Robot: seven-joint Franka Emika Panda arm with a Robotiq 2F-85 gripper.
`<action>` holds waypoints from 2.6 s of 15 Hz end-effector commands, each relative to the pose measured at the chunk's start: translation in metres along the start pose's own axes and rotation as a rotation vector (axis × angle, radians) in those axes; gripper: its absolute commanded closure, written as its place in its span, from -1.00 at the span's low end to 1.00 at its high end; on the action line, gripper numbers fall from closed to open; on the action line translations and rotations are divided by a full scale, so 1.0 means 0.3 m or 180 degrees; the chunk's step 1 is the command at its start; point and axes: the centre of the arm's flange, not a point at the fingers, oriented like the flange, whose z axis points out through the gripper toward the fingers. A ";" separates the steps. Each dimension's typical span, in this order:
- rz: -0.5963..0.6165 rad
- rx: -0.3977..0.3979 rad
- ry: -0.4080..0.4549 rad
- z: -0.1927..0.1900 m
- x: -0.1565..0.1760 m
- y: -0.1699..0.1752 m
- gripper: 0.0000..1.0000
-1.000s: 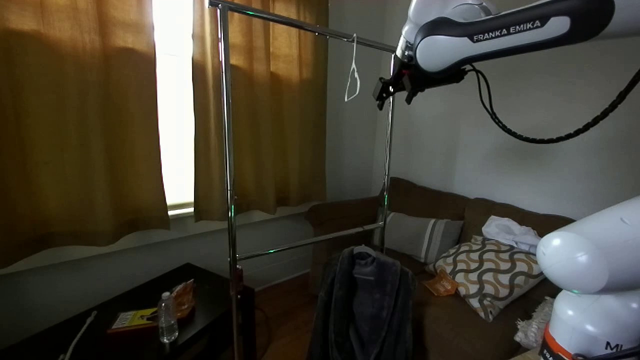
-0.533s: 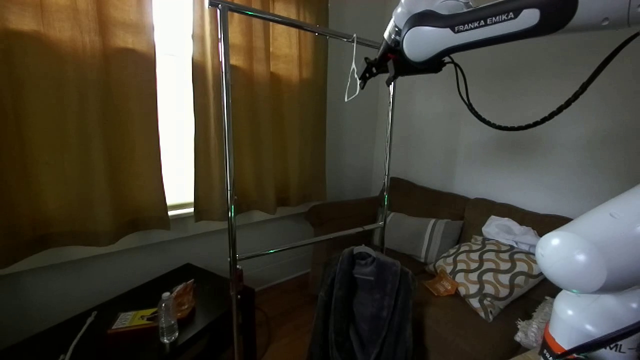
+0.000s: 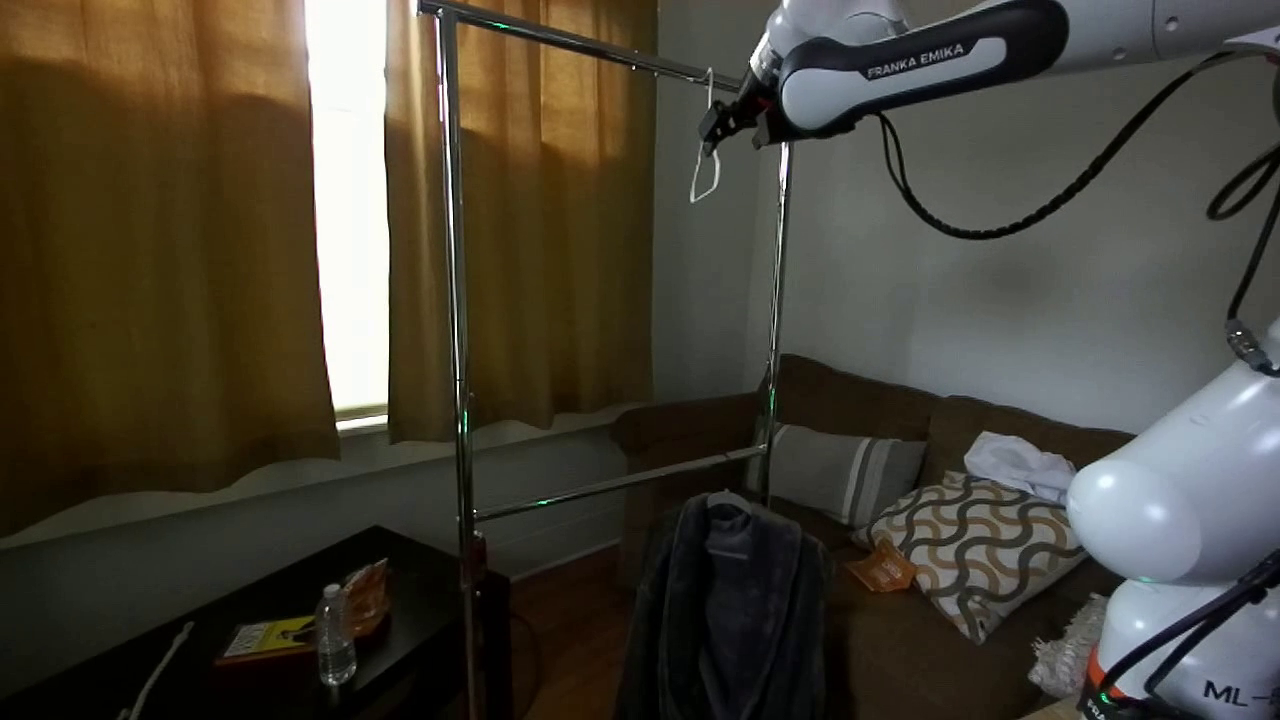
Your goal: Move the white hanger to the bottom rail.
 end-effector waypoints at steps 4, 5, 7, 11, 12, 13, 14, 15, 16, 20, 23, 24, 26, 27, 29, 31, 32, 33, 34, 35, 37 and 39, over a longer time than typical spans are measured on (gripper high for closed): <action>-0.0326 -0.0252 0.0450 0.106 0.104 0.010 -1.00; -0.0355 -0.0307 0.0505 0.117 0.113 0.016 -1.00; -0.0378 -0.0398 0.0598 0.140 0.124 0.031 -1.00; -0.0373 -0.0538 0.0793 0.178 0.150 0.054 -1.00; -0.0359 -0.0562 0.0839 0.189 0.154 0.058 -1.00; -0.0315 -0.0600 0.0880 0.200 0.161 0.061 -1.00; -0.0265 -0.0629 0.0913 0.211 0.164 0.062 -1.00; -0.0209 -0.0662 0.0927 0.220 0.171 0.060 -1.00; -0.0156 -0.0691 0.0938 0.232 0.174 0.058 -1.00; 0.0106 -0.0714 0.0994 0.280 0.182 0.035 -1.00; 0.0266 -0.0680 0.1018 0.314 0.182 0.018 -1.00; 0.0307 -0.0678 0.1024 0.323 0.184 0.014 -1.00; 0.0367 -0.0664 0.1042 0.341 0.187 0.010 -1.00; 0.0392 -0.0652 0.1057 0.348 0.187 0.010 -0.80; 0.0422 -0.0643 0.1077 0.360 0.192 0.010 -0.34; 0.0453 -0.0619 0.1071 0.369 0.194 0.010 -0.01; 0.0457 -0.0615 0.1073 0.373 0.194 0.011 0.13; 0.0461 -0.0613 0.1074 0.376 0.195 0.012 0.30; 0.0462 -0.0613 0.1074 0.379 0.194 0.013 0.43; 0.0464 -0.0613 0.1075 0.380 0.195 0.015 0.61; 0.0466 -0.0618 0.1079 0.380 0.196 0.021 0.88; 0.0472 -0.0621 0.1082 0.379 0.197 0.026 1.00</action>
